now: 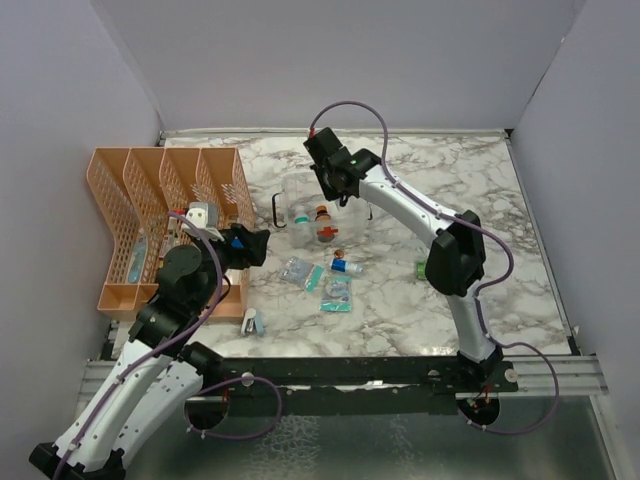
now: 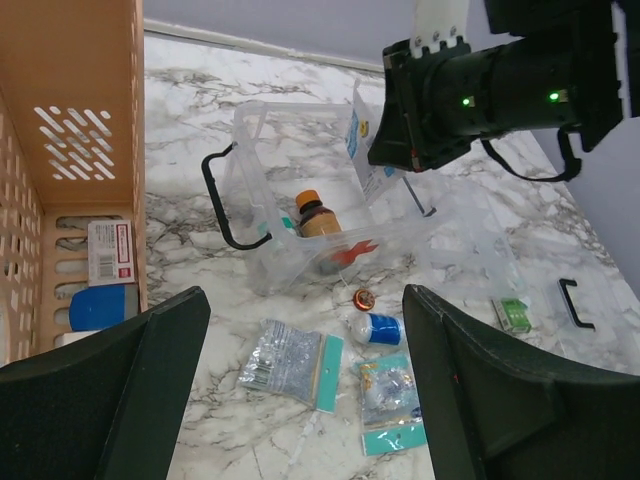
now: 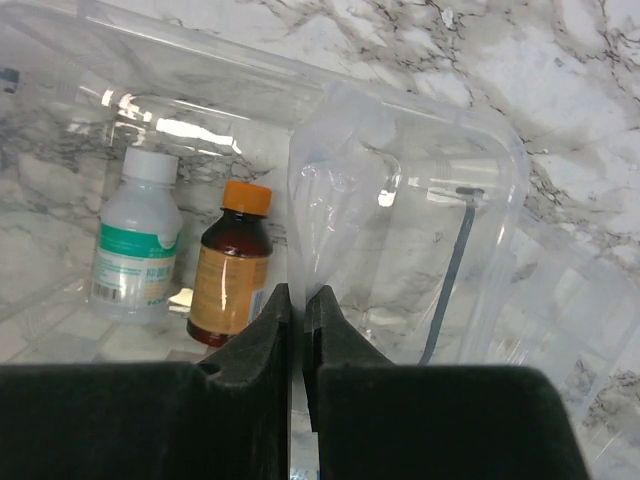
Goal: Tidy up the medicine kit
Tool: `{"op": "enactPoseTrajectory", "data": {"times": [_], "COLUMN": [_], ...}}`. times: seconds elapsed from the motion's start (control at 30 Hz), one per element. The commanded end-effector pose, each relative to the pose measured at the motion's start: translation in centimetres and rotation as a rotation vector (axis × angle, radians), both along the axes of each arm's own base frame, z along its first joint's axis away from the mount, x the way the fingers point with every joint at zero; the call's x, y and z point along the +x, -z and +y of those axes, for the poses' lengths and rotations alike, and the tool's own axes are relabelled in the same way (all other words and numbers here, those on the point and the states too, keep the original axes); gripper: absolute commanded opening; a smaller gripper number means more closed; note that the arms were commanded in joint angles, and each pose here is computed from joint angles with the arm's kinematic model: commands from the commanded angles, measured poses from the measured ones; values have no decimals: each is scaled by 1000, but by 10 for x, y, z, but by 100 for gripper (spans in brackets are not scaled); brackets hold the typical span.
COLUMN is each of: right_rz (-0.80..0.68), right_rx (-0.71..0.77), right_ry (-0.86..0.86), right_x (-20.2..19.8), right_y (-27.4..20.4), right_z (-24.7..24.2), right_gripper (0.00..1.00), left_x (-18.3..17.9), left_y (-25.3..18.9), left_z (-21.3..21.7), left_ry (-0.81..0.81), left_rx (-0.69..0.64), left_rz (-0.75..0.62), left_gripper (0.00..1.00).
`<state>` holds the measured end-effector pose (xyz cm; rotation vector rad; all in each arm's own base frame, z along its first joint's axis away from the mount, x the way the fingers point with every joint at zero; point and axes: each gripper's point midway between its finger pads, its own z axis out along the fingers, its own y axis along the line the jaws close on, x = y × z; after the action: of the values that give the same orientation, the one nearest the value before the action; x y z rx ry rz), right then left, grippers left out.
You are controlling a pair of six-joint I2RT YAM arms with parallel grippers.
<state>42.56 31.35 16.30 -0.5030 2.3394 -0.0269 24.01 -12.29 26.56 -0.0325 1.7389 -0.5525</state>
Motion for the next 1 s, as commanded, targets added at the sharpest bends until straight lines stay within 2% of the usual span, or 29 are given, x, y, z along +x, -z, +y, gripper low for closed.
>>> {"op": "enactPoseTrajectory", "data": {"times": [0.0, 0.1, 0.23, 0.43, 0.53, 0.8, 0.97], "right_rz": [79, 128, 194, 235, 220, 172, 182], "right_rx": [-72, -85, -30, 109, 138, -78, -155], "right_ry": [-62, -82, -169, -233, -220, -53, -13], "right_x": [1, 0, -6, -11, -9, 4, 3], "right_y": [27, 46, 62, 56, 47, 56, 65], "right_z": [2, 0, 19, 44, 42, -7, -21], "right_gripper": [1, 1, 1, 1, 1, 1, 1], "left_x": [0, 0, 2, 3, 3, 3, 4], "left_y": [-10, -11, -8, -6, -5, -4, -2], "left_z": [13, 13, 15, 14, 13, 11, 11], "left_ry": [-56, -56, -71, -66, -62, -54, -57], "left_rx": [-8, -12, 5, 7, 6, 5, 9], "left_rz": [-58, -67, -51, -45, -42, -35, -31], "left_gripper": [81, 82, 82, 82, 82, 82, 82]}}
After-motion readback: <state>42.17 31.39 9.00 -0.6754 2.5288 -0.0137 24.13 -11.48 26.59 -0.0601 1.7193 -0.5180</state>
